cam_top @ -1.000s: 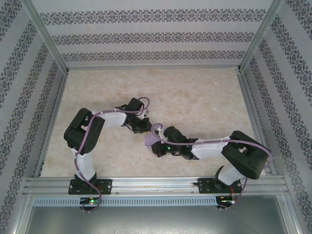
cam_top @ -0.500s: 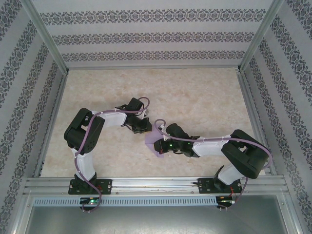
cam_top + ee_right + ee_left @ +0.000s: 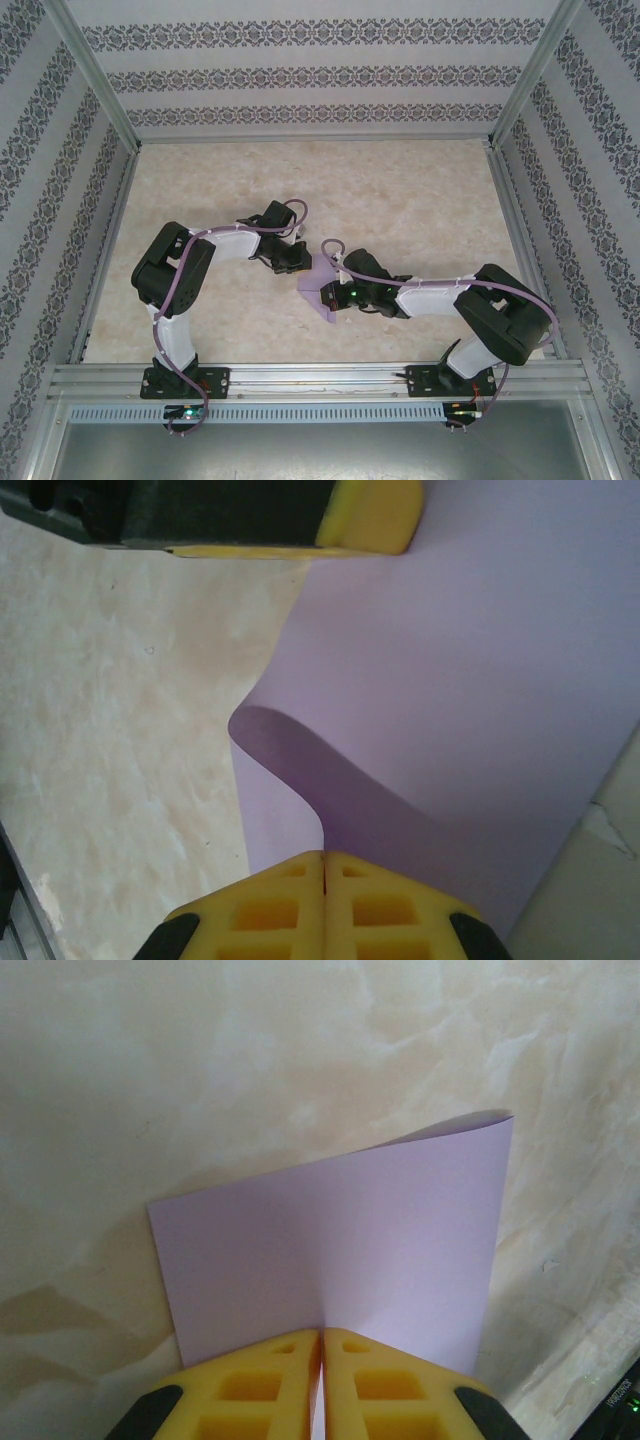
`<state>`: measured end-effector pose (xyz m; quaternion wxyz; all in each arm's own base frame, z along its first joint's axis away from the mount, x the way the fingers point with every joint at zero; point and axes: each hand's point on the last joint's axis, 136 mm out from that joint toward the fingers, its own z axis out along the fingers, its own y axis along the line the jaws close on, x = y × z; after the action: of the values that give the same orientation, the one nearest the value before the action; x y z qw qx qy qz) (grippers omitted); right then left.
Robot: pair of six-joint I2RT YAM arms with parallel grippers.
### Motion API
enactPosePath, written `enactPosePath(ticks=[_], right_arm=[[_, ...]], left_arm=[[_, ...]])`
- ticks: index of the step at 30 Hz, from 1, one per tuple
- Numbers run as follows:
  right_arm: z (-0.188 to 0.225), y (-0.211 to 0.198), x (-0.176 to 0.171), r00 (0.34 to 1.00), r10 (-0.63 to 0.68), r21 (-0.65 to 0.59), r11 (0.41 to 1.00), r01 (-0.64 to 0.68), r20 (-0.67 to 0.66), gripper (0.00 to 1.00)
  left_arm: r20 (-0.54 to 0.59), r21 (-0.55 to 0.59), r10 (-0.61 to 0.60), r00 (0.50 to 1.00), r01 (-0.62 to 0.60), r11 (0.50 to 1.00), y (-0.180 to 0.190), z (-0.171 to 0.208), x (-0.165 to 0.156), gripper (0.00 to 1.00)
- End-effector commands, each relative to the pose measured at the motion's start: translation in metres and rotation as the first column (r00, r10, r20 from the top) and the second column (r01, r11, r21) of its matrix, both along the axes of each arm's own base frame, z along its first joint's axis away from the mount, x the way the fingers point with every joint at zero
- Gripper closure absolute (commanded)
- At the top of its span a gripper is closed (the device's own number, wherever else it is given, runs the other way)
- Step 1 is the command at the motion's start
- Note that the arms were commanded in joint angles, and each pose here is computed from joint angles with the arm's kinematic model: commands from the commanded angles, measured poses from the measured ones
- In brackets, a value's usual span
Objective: Fold a paper plane with a square sheet of paper (fold left side to right side)
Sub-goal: Third fold the triangle at the center of the table.
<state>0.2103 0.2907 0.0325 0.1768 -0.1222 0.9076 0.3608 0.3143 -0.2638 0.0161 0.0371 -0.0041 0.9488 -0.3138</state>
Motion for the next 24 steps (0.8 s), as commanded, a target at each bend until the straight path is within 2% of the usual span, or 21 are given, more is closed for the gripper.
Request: enactPosePath(ticks=[1,24], right_arm=[[0.0,-0.002,0.01,1.0,-0.018,-0.024,1.0,0.019,0.011,1.0],[-0.007,-0.015,0.02,0.999,-0.047,-0.096,0.994,0.048,0.019,1.0]], left_arm=[[-0.085,0.132,0.007,0.996,0.004,0.991,0.018,-0.036,-0.024,0.88],[-0.081,0.139,0.011,0.997,0.0,0.99,0.018,-0.035,-0.025,0.88]])
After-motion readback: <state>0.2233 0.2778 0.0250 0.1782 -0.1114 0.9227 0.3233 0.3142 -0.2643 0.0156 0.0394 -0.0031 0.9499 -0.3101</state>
